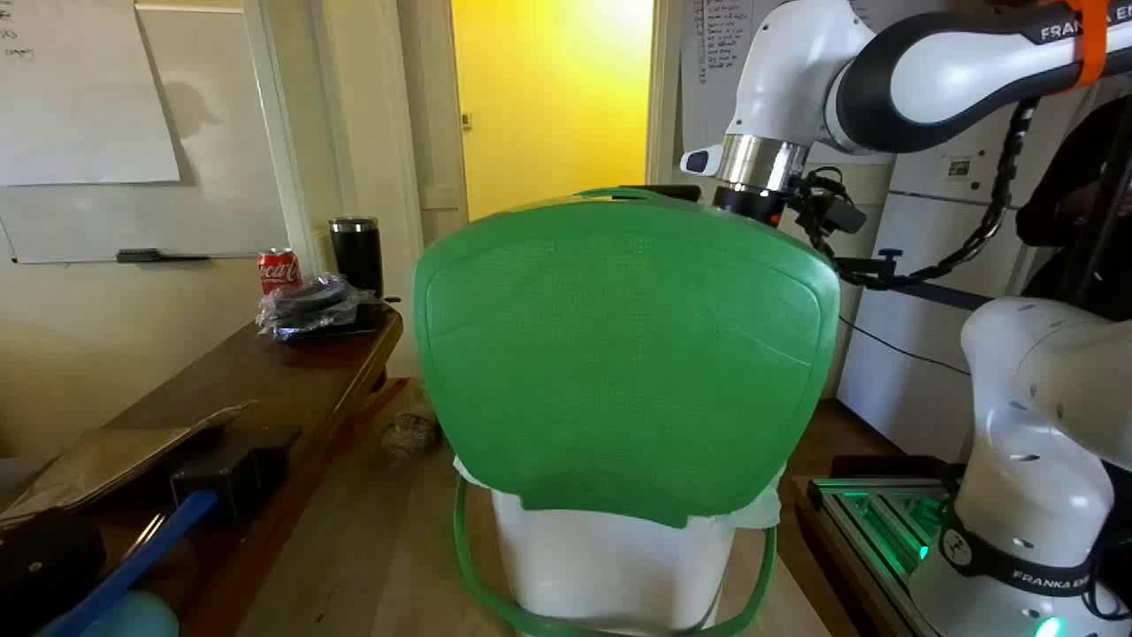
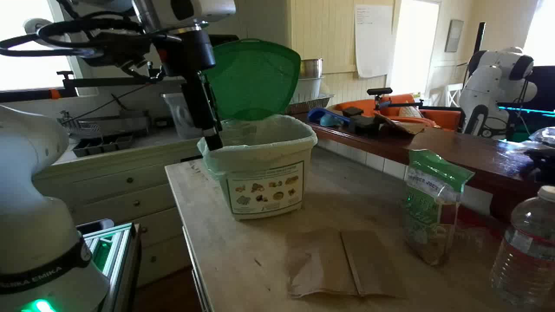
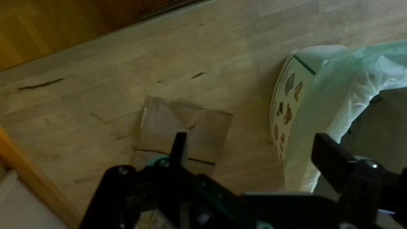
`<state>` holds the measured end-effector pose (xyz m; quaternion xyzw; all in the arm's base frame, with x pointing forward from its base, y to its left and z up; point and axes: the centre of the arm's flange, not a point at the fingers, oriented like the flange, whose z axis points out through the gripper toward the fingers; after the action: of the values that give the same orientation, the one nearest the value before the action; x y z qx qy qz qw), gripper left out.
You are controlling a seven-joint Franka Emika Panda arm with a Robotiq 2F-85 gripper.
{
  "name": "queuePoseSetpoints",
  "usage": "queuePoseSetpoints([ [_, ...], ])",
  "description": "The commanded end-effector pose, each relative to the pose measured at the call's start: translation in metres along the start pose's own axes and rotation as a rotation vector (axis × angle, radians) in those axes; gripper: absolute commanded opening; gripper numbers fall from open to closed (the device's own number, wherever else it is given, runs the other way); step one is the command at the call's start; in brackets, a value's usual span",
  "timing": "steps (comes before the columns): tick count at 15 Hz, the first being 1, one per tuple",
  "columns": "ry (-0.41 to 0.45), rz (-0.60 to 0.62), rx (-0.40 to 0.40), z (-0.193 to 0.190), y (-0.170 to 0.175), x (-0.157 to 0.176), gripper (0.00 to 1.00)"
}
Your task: Wipe the table with the tissue, then throw it in the bin, and finally close the bin
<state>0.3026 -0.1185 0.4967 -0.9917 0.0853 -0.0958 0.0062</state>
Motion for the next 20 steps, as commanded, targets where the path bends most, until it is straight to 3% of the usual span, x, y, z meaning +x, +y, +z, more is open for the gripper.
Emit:
queuePoseSetpoints([
  [1, 0.0, 0.0, 0.0, 0.0, 0.0, 0.0, 1.0],
  [7, -0.001, 0.02, 0.003, 0.001, 0.003, 0.003, 1.0],
  [9, 0.042, 0.118, 0.012, 0.003, 0.019, 0.02, 1.0],
  [12, -0.003, 0.142, 0.059, 0.017, 0.043, 0.033, 1.0],
  [20, 0.039, 0.277, 0.137, 0.073, 0.102, 0.064, 1.0],
])
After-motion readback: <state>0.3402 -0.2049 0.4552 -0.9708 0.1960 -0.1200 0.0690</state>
